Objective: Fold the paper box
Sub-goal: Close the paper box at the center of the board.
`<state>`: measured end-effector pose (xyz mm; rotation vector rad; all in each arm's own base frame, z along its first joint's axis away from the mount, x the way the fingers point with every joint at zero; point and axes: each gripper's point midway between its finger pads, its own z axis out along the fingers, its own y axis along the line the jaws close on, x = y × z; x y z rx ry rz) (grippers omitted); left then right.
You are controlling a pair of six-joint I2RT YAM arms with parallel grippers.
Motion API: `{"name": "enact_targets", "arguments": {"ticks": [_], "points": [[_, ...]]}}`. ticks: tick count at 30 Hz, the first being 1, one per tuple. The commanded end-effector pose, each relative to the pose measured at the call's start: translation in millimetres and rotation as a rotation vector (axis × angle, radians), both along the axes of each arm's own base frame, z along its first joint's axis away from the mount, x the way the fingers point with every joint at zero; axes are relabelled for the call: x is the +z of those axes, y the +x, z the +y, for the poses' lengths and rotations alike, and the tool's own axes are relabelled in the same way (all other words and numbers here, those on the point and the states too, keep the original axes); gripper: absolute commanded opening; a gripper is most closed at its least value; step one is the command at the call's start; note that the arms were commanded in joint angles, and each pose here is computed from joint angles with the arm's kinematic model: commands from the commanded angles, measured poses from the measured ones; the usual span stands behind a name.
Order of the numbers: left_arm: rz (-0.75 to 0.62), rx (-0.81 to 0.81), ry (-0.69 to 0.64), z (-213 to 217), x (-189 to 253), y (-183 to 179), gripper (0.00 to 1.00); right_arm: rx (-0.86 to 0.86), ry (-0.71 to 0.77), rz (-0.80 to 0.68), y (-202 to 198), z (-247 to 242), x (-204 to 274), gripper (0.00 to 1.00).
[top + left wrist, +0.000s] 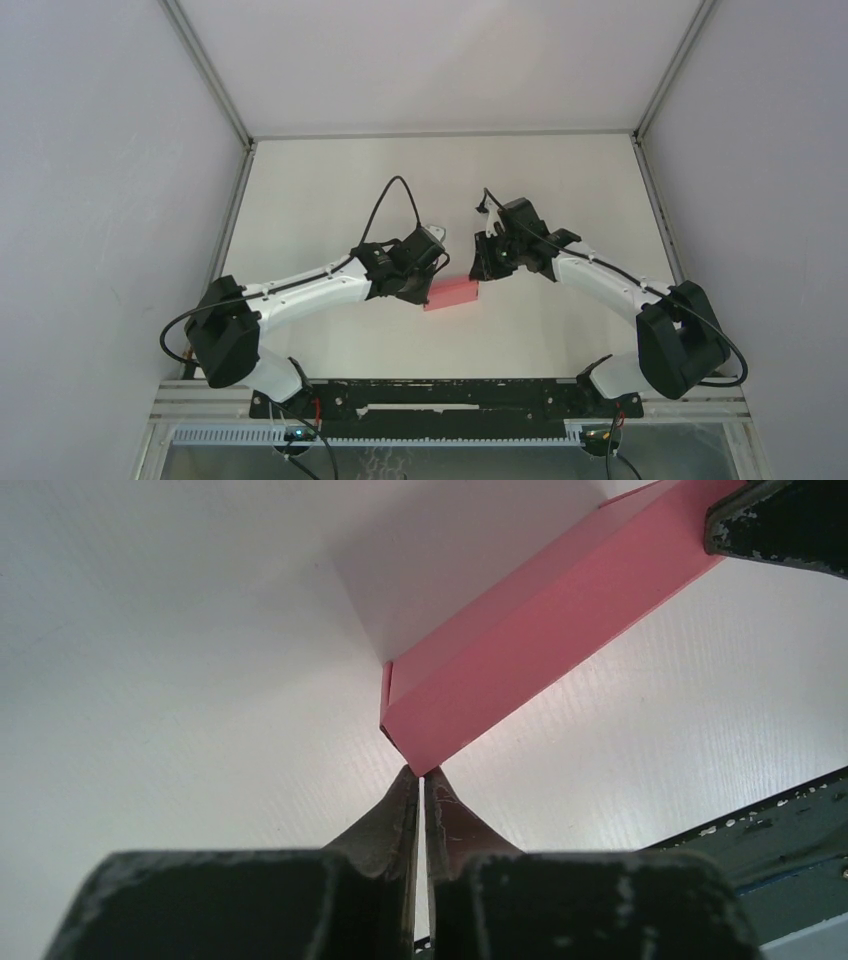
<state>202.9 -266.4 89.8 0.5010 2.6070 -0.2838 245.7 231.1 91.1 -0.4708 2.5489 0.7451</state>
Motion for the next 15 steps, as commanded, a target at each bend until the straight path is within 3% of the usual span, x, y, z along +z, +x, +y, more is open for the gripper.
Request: {"name": "enact_targets", "arguments": {"ticks": [1,9,15], "points": [[-0.025,-0.002,-0.053,-8.5,7.9,1.9,0.1,-0.006,-0.123,0.089,-19.8,-15.1,-41.3,0.28],[-0.019,-0.01,-0.101,-10.9,9.3,-3.8,0.25,-0.013,-0.144,0.093,-22.1,-18.1,-47.5,0.27],[-0.026,-0.01,-0.122,-9.8,14.6,-5.9,0.26,-0.017,-0.156,0.086,-24.2,-19.6,-47.8,0.27]]}}
